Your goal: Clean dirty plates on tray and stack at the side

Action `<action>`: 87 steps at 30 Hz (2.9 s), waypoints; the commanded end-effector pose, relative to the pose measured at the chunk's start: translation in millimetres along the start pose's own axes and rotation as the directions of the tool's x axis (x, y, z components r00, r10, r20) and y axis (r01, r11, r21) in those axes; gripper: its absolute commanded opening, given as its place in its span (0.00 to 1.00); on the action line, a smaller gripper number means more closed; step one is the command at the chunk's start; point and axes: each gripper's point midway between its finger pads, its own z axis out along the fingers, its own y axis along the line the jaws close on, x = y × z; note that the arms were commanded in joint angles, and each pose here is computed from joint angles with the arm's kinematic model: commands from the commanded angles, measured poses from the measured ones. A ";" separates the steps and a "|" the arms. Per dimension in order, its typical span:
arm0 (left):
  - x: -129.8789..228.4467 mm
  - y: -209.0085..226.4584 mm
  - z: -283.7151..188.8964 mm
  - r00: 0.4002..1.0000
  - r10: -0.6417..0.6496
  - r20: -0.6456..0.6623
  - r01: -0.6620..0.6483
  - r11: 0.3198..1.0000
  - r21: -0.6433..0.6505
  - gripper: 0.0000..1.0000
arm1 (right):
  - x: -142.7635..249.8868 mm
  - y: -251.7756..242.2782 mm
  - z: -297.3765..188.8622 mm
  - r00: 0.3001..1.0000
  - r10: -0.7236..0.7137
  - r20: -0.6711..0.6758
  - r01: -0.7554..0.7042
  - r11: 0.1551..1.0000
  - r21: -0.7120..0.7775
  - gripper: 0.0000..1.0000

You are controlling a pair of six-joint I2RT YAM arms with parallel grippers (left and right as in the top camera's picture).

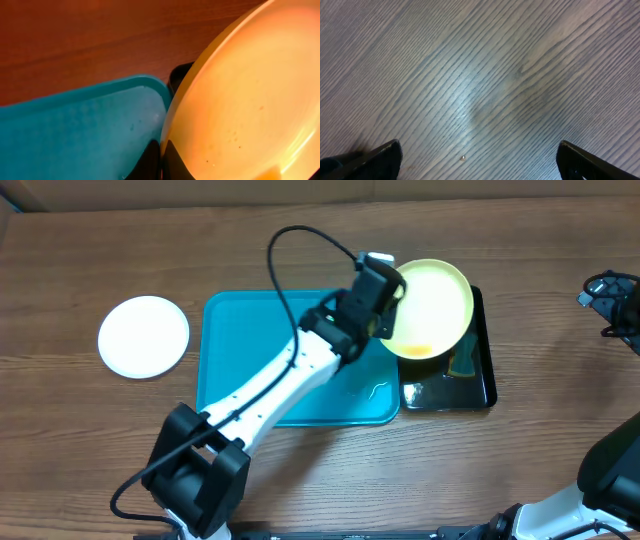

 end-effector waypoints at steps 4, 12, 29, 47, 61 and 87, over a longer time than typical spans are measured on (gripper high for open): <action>-37.5 -11.0 -28.8 0.959 0.229 0.164 -0.200 0.963 -0.180 0.04 | -7.1 1.9 -7.3 1.000 0.007 0.027 -0.007 1.000 -0.011 1.00; -58.4 -14.3 -55.1 0.853 0.488 0.184 -0.378 0.822 -0.426 0.04 | -7.1 1.9 -7.3 1.000 0.007 0.027 -0.007 1.000 -0.011 1.00; -65.2 -59.5 -90.1 0.708 0.684 0.177 -0.510 0.668 -0.543 0.04 | -7.1 1.9 -7.3 1.000 0.007 0.027 -0.007 1.000 -0.011 1.00; -34.4 -63.1 -52.2 0.904 0.356 0.236 -0.311 0.928 -0.207 0.04 | -7.1 1.9 -7.3 1.000 0.007 0.027 -0.007 1.000 -0.011 1.00; -21.2 38.1 -15.6 0.950 -0.237 -0.201 0.300 0.872 0.388 0.04 | -7.1 1.9 -7.3 1.000 0.007 0.027 -0.007 1.000 -0.011 1.00; 140.4 452.6 -137.9 0.478 -0.876 -0.061 0.733 0.436 -0.522 0.04 | -7.1 1.9 -7.3 1.000 0.007 0.027 -0.006 1.000 -0.011 1.00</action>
